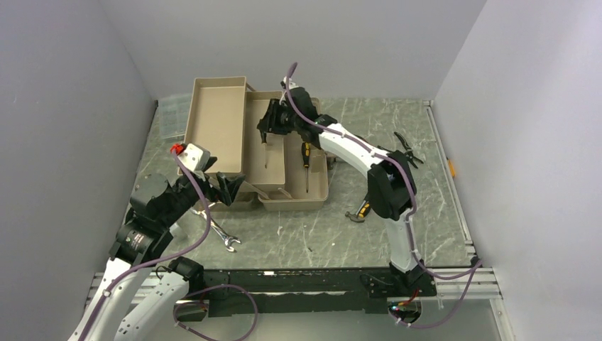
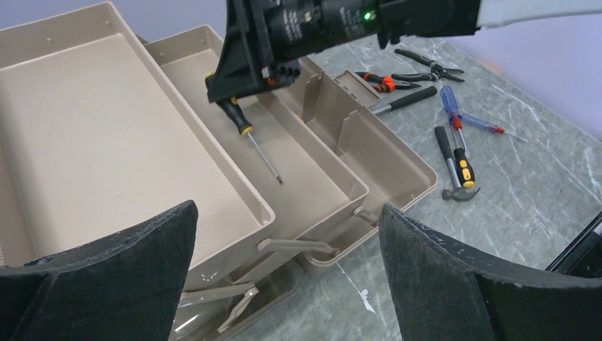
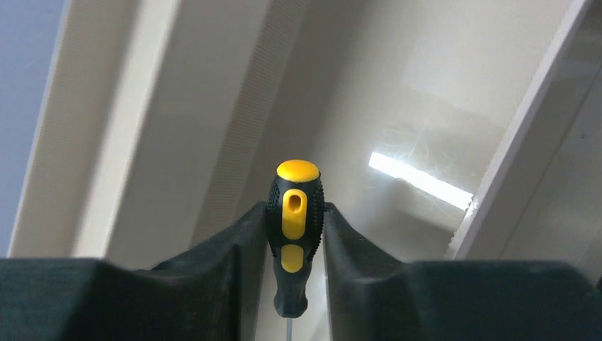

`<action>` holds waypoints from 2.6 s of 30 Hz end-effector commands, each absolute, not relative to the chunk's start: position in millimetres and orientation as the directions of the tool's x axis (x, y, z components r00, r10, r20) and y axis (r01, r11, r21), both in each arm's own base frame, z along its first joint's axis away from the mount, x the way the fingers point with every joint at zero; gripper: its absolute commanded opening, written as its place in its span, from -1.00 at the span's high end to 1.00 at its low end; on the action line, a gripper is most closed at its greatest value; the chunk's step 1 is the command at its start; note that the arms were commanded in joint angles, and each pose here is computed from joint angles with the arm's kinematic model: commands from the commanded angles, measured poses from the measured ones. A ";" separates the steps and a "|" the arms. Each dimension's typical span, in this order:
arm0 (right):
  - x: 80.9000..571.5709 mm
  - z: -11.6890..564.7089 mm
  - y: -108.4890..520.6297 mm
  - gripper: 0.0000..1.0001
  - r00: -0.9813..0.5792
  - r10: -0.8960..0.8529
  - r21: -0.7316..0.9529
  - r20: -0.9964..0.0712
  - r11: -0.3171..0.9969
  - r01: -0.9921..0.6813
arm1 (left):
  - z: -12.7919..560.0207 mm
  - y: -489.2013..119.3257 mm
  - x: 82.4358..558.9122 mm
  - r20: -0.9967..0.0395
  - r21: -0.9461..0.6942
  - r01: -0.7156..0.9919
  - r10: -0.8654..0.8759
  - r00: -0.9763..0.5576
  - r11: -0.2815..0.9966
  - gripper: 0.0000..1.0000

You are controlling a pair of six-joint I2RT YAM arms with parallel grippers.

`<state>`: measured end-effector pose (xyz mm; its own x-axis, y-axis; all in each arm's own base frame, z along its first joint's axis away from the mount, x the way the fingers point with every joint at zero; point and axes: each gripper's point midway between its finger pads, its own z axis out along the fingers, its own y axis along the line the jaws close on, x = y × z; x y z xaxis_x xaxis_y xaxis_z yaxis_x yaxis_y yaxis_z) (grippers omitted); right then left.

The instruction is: Pack the tool kit

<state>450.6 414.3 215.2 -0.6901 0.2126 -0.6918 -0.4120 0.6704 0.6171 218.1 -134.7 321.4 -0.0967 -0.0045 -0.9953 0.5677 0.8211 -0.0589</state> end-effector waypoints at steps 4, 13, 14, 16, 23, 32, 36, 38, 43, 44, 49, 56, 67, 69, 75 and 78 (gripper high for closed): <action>467.6 237.9 408.9 -0.07 -0.657 0.293 0.618 -0.694 0.710 -0.337 | 334.4 -135.8 217.0 -0.999 -0.048 0.577 -0.025 -0.048 0.816 -0.99; 434.0 281.9 340.3 -0.27 -0.543 0.311 0.521 -0.780 0.804 -0.286 | 334.6 -136.0 217.1 -0.999 -0.047 0.577 -0.024 -0.048 0.815 -0.99; 427.2 284.8 326.2 -0.28 -0.527 0.322 0.511 -0.786 0.818 -0.264 | 334.6 -135.9 216.8 -0.999 -0.047 0.578 -0.024 -0.047 0.815 -0.99; 417.1 282.8 291.2 -0.28 -0.489 0.340 0.478 -0.803 0.858 -0.188 | 334.7 -136.0 216.7 -0.999 -0.047 0.578 -0.024 -0.047 0.814 -0.99; 388.3 242.4 156.2 -0.25 -0.483 0.384 0.419 -0.787 0.907 0.038 | 334.8 -138.4 215.7 -0.998 -0.052 0.590 -0.028 -0.050 0.806 -0.99; 368.0 172.6 16.4 -0.19 -0.511 0.426 0.263 -0.746 0.894 0.362 | 334.3 -140.5 215.0 -0.998 -0.056 0.599 -0.029 -0.054 0.799 -0.99; 367.5 142.8 -5.9 -0.20 -0.548 0.452 0.191 -0.704 0.864 0.466 | 333.9 -141.5 215.3 -0.998 -0.058 0.602 -0.029 -0.057 0.796 -0.99; 370.4 129.6 -13.0 -0.20 -0.557 0.445 0.152 -0.701 0.857 0.493 | 333.8 -141.2 215.4 -0.998 -0.058 0.601 -0.029 -0.058 0.797 -0.99; 382.2 93.1 -26.6 -0.13 -0.597 0.437 0.087 -0.673 0.848 0.523 | 333.1 -141.3 215.7 -0.998 -0.057 0.601 -0.028 -0.058 0.797 -0.99; 383.3 85.1 -28.8 -0.11 -0.609 0.442 0.077 -0.658 0.845 0.529 | 333.1 -141.1 215.7 -0.998 -0.057 0.600 -0.027 -0.058 0.798 -0.99; 384.9 63.2 -37.2 -0.08 -0.633 0.439 0.035 -0.637 0.837 0.546 | 333.6 -139.0 216.4 -0.998 -0.053 0.591 -0.026 -0.054 0.805 -0.99; 384.5 38.1 -48.0 -0.04 -0.635 0.488 0.055 -0.599 0.816 0.575 | 332.5 -139.7 217.2 -0.998 -0.054 0.592 -0.024 -0.059 0.804 -0.99; 392.6 14.7 -35.9 0.36 -0.656 0.530 0.099 -0.537 0.812 0.575 | 331.1 -139.1 219.3 -0.998 -0.052 0.586 -0.019 -0.063 0.808 -0.99; 392.3 23.6 -35.9 0.63 -0.644 0.533 0.109 -0.548 0.810 0.577 | 330.9 -138.8 219.4 -0.998 -0.052 0.585 -0.019 -0.063 0.810 -0.99; 389.0 70.5 -36.1 0.92 -0.589 0.532 0.157 -0.608 0.808 0.567 | 330.7 -139.4 219.0 -0.998 -0.053 0.588 -0.018 -0.064 0.807 -0.99; 385.1 97.0 -34.2 1.00 -0.561 0.529 0.189 -0.637 0.812 0.552 | 331.5 -139.6 218.7 -0.998 -0.053 0.589 -0.020 -0.063 0.806 -0.99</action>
<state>381.0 -34.8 42.6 -0.6429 0.5241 -0.5586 0.5681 0.8154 0.1112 216.3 -137.1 321.4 -0.0990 -0.0066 -0.9951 0.5804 0.8119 -0.0631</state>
